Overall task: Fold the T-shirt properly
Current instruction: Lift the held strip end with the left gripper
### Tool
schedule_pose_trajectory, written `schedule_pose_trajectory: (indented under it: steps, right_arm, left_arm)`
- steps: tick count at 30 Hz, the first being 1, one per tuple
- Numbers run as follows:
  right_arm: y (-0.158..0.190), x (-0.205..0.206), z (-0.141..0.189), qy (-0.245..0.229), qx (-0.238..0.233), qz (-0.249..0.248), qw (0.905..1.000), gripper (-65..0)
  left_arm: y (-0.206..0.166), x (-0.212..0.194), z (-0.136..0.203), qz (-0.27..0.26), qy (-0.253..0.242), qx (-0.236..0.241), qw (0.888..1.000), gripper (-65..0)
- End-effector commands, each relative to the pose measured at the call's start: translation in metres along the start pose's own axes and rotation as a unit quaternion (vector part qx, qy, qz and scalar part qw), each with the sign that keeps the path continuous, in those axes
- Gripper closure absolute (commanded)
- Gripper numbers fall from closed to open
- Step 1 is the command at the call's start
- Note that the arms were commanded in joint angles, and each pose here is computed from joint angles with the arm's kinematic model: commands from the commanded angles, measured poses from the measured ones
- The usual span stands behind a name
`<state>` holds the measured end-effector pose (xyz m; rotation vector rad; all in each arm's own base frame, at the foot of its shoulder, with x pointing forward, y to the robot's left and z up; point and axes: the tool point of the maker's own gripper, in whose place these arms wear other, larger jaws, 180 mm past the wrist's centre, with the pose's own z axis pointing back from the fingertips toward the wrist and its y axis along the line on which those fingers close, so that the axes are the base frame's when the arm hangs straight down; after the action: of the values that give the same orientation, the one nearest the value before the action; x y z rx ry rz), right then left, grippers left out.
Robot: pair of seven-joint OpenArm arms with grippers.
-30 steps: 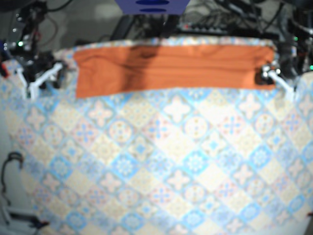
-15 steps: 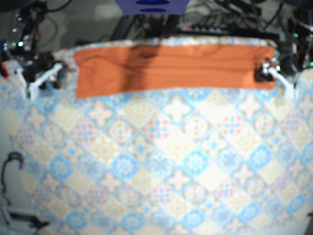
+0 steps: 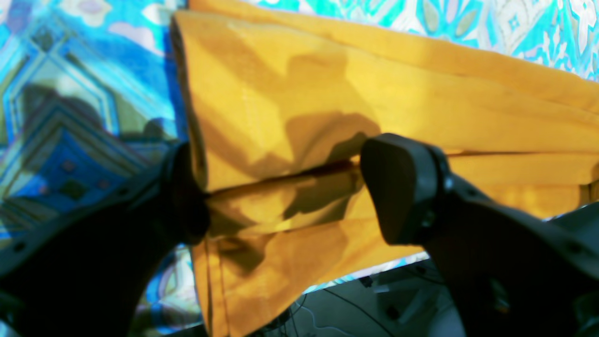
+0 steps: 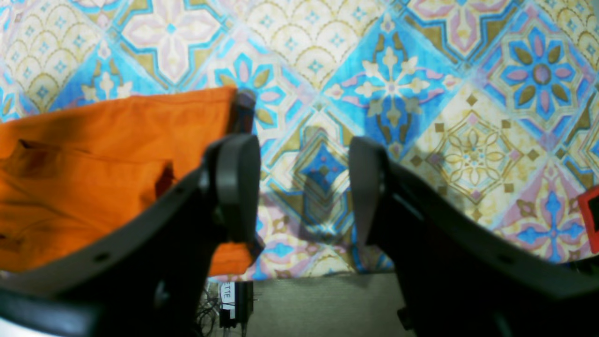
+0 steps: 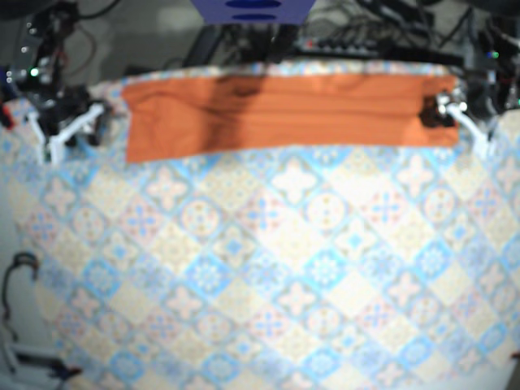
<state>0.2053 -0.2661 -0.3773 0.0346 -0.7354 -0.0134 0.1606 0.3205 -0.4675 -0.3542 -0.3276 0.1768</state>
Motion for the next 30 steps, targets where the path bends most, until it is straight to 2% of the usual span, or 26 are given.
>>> schedule_pose_trajectory:
  steps: [1,10,24,26,30]
  right_arm:
    - [-0.003,0.013,0.004,-0.02,-0.003,0.009,0.9998,-30.0]
    - [-0.004,0.005,0.006,-0.012,-0.004,0.008,0.9999,-30.0]
    - [-0.002,0.005,0.005,-0.011,-0.002,0.009,0.9999,-30.0]
    - [-0.002,0.005,0.005,-0.011,-0.002,0.009,0.9999,-30.0]
    - [-0.002,0.005,0.005,-0.011,-0.002,0.009,0.9999,-30.0]
  left_arm:
    - [0.007,-0.039,-0.001,0.0,0.078,0.018,0.997,-50.2]
    - [0.019,-0.046,0.002,-0.027,0.098,0.047,0.994,-50.2]
    - [0.019,-0.046,0.001,-0.027,0.097,0.047,0.994,-50.0]
    - [0.019,-0.046,0.001,-0.027,0.096,0.047,0.994,-47.3]
    - [0.019,-0.045,0.001,-0.027,0.096,0.047,0.994,-35.4]
